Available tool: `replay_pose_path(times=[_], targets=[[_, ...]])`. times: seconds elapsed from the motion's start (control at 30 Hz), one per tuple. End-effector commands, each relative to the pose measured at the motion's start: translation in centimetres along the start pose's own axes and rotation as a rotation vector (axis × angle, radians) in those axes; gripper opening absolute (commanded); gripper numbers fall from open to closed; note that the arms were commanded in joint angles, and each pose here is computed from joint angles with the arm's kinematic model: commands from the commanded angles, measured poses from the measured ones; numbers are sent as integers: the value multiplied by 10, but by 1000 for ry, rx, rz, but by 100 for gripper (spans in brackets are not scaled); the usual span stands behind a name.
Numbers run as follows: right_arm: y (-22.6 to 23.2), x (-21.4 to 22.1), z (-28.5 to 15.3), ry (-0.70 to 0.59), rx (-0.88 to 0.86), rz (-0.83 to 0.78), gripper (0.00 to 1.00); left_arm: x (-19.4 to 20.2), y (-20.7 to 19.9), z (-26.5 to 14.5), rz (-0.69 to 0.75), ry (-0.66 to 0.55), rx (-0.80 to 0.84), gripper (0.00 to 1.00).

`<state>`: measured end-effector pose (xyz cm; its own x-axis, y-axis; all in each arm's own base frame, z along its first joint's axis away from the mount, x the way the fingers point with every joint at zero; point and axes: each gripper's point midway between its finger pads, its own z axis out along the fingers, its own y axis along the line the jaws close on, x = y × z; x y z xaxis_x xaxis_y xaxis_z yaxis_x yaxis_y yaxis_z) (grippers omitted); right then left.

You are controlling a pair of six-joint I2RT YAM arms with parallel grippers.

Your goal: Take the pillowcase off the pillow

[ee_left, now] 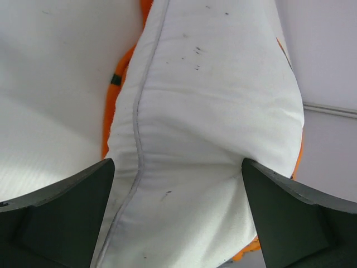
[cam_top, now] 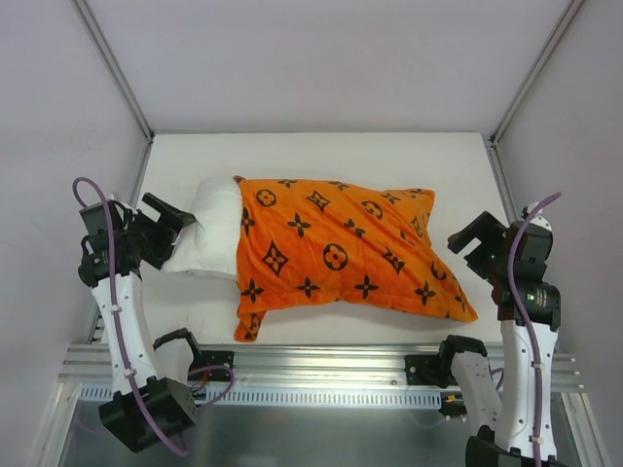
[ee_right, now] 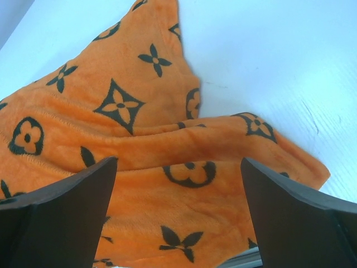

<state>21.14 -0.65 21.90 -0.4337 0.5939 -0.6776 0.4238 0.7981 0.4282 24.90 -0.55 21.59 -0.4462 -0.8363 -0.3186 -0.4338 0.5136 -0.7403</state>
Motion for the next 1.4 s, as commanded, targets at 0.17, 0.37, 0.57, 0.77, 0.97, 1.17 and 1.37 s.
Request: replay_pose_path(times=[0.17,0.37,0.57,0.77,0.97,1.17,1.37], targets=[[45,-4,-7,-4,-126,-83,98,-30,-21,-20,331,-187,-207,99],[83,16,-4,20,-91,-320,98,-31,-17,-19,500,-215,-408,97],[176,61,-13,115,-212,-626,100,9,-21,15,537,29,-326,97],[255,113,-6,212,-296,-799,99,48,-15,38,487,172,-226,92],[269,152,22,304,-271,-871,80,62,-6,45,479,231,-213,48],[237,116,24,205,-167,-766,1,66,-1,46,468,237,-219,0],[176,52,10,39,-138,-502,1,43,-3,41,476,113,-257,0]])
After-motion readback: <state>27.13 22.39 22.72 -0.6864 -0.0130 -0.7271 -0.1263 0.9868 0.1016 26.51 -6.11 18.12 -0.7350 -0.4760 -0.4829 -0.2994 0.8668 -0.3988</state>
